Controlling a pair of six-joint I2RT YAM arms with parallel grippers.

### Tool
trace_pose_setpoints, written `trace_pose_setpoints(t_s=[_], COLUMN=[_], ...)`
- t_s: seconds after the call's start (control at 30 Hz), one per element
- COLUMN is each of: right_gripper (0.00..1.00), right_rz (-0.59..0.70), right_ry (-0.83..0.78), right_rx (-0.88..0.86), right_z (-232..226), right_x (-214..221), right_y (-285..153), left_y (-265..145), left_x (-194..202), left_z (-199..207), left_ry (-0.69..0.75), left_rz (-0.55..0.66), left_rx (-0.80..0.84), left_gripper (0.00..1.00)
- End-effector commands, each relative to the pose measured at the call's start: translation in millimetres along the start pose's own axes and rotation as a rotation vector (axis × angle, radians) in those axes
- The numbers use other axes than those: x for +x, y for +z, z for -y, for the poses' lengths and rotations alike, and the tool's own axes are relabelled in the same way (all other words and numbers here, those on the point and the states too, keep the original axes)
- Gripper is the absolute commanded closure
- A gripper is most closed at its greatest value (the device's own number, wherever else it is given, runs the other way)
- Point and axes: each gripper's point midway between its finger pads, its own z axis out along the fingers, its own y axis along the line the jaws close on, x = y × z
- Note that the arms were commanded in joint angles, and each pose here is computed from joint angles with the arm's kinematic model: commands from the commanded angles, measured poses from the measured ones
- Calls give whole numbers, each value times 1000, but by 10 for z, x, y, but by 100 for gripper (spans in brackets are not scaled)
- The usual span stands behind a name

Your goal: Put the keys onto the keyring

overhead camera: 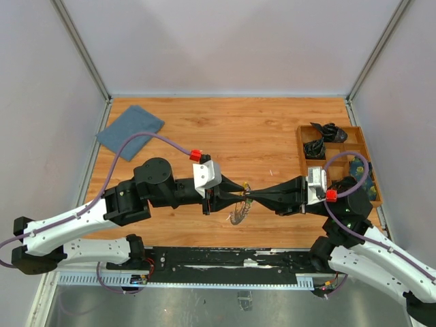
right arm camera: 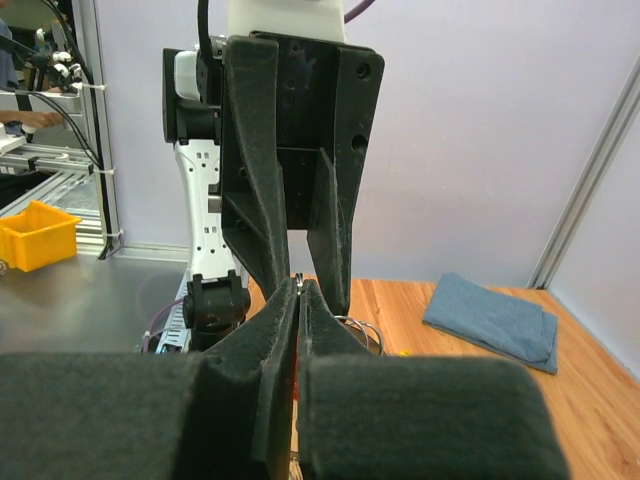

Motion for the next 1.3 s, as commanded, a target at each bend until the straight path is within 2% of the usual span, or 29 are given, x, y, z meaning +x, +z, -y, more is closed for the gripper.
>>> trace_pose_setpoints(t_s=[0.0, 0.33, 0.4, 0.47, 0.53, 0.73, 0.8, 0.9, 1.0, 1.13, 1.27], right_gripper=[100, 100, 100, 100, 100, 99, 96, 78, 67, 62, 63], right_rz=[106, 93, 94, 93, 95, 87, 75, 24, -56, -174, -256], right_ry=[-61, -57, -58, -61, -64, -57, -55, -76, -105, -122, -132], right_rx=[-39, -37, -35, -33, -32, -27, -24, -9, 25, 104, 160], right_z=[-97, -96, -96, -95, -95, -93, -94, -83, -37, 90, 207], right_x=[-389, -325, -325, -328, -338, -320, -310, -287, -210, -23, 200], right_y=[21, 7, 2, -1, -6, -14, -29, -73, -150, -274, -348], left_y=[38, 64, 63, 64, 62, 47, 25, -15, -73, -146, -230], left_x=[-56, -88, -92, -82, -73, -42, -18, 64, 208, 490, 751], left_z=[62, 88, 89, 83, 86, 67, 20, -43, -111, -196, -225], left_ry=[-4, -9, -8, -8, -9, -10, -13, -7, 0, -5, -15], left_rz=[39, 54, 55, 52, 48, 30, 7, -65, -177, -371, -558], left_rx=[29, 45, 45, 42, 44, 31, 3, -33, -68, -113, -129], left_gripper=[70, 79, 85, 95, 99, 99, 99, 100, 100, 99, 99])
